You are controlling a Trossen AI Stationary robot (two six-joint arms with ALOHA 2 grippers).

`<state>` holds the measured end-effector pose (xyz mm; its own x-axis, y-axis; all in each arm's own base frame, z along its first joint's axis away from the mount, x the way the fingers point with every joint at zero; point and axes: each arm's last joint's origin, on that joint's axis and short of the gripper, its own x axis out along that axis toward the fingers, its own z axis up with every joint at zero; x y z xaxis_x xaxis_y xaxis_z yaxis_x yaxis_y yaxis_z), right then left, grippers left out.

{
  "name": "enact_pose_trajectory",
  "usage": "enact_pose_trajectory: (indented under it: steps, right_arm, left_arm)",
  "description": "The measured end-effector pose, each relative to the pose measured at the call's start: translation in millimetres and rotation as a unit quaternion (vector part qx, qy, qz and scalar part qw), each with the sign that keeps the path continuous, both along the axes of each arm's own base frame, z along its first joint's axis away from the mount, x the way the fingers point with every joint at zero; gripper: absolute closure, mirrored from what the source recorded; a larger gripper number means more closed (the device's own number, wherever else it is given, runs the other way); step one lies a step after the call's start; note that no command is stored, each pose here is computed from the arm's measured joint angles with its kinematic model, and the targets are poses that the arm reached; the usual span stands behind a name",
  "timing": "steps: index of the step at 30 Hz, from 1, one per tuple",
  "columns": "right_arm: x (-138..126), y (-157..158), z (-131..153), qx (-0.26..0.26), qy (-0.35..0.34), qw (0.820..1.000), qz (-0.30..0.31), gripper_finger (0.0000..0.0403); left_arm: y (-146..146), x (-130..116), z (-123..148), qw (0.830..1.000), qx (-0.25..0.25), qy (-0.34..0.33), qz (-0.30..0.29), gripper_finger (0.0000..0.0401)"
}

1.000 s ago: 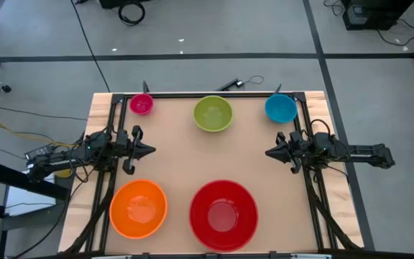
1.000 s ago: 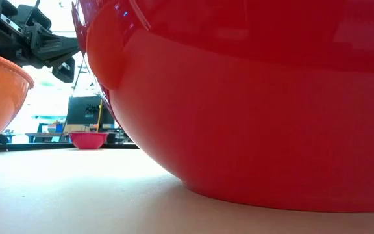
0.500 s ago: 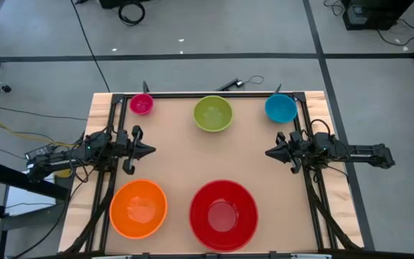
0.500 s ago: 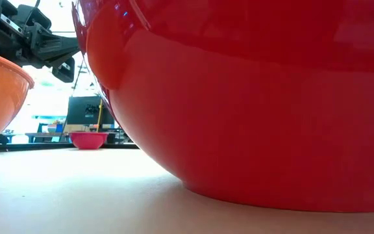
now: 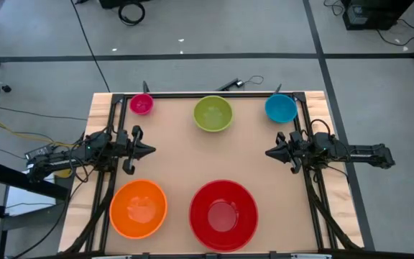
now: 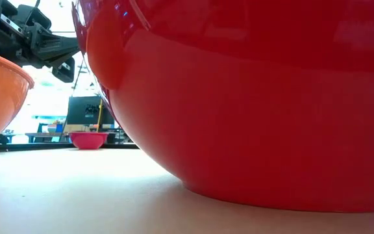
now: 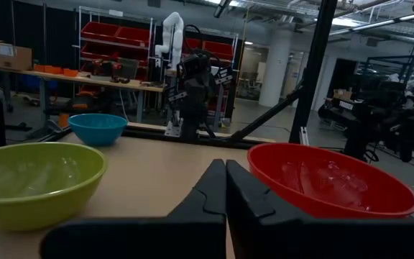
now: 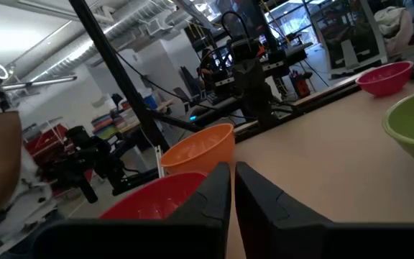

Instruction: Nest bowls inside each other

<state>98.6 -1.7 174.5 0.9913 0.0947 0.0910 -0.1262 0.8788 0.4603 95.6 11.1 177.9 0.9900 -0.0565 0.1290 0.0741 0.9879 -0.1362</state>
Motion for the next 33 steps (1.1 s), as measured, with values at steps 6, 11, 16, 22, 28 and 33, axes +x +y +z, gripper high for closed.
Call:
enact_pose_trajectory:
  steps: [6, 11, 16, 22, 28, 33]
  right_arm:
    - [0, 0, 0, 0.000, 0.000, 1.000, 0.000, 0.0373]
    - [0, -1, 4, 0.001, -0.019, 1.000, -0.018, 0.0373]
    - [-4, -4, 20, 0.009, -0.107, 0.991, -0.078, 0.0373]
    - [-15, -9, 42, 0.019, -0.229, 0.960, -0.158, 0.0373]
    - [-5, -19, 16, 0.142, -0.106, 0.937, -0.300, 0.0379]
    - [8, -16, -18, 0.227, 0.066, 0.937, -0.259, 0.0393]
  left_arm:
    - [0, 0, 0, 1.000, 0.000, 0.000, 0.000, 0.0399]
    - [0, 0, 0, 1.000, 0.000, 0.000, 0.000, 0.0399]
    - [0, 0, 0, 1.000, 0.000, 0.000, 0.000, 0.0399]
    - [0, 0, 0, 1.000, 0.000, 0.000, 0.000, 0.0399]
    - [5, -1, 5, 0.995, -0.053, -0.030, 0.073, 0.0399]
    - [8, -2, 9, 0.988, -0.040, -0.052, 0.140, 0.0399]
